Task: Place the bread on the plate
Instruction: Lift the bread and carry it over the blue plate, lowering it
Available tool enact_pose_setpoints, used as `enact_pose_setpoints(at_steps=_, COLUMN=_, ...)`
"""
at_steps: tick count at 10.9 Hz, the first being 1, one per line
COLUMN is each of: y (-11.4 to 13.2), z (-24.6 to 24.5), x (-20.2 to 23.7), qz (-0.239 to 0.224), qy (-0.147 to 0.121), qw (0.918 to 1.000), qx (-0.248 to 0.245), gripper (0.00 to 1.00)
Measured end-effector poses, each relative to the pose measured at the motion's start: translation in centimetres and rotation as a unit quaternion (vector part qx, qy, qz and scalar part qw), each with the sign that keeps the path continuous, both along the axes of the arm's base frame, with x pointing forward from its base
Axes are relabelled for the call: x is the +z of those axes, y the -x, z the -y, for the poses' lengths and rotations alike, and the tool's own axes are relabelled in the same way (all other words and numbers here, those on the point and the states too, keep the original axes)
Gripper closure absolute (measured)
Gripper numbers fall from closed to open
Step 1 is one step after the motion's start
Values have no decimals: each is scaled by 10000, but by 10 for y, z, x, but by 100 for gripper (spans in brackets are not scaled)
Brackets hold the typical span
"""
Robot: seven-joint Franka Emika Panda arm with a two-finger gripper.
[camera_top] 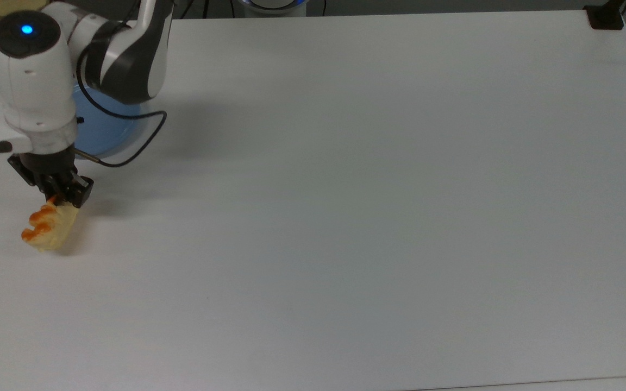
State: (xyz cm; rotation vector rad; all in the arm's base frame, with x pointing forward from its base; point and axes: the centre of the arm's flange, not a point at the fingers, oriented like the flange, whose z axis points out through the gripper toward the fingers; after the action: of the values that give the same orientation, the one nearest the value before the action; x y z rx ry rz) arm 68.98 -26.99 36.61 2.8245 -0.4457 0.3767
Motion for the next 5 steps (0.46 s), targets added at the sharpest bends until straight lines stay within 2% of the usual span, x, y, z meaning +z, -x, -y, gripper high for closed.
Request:
enact_pose_setpoints(at_steps=2, y=20, z=-1, x=39, qz=-493, qy=-76, qw=9985, qx=233, gripper=89)
enact_pose_setpoints(at_steps=5, y=79, z=-12, x=69, qz=-1414, qy=-369, qw=9844, qx=977, gripper=89)
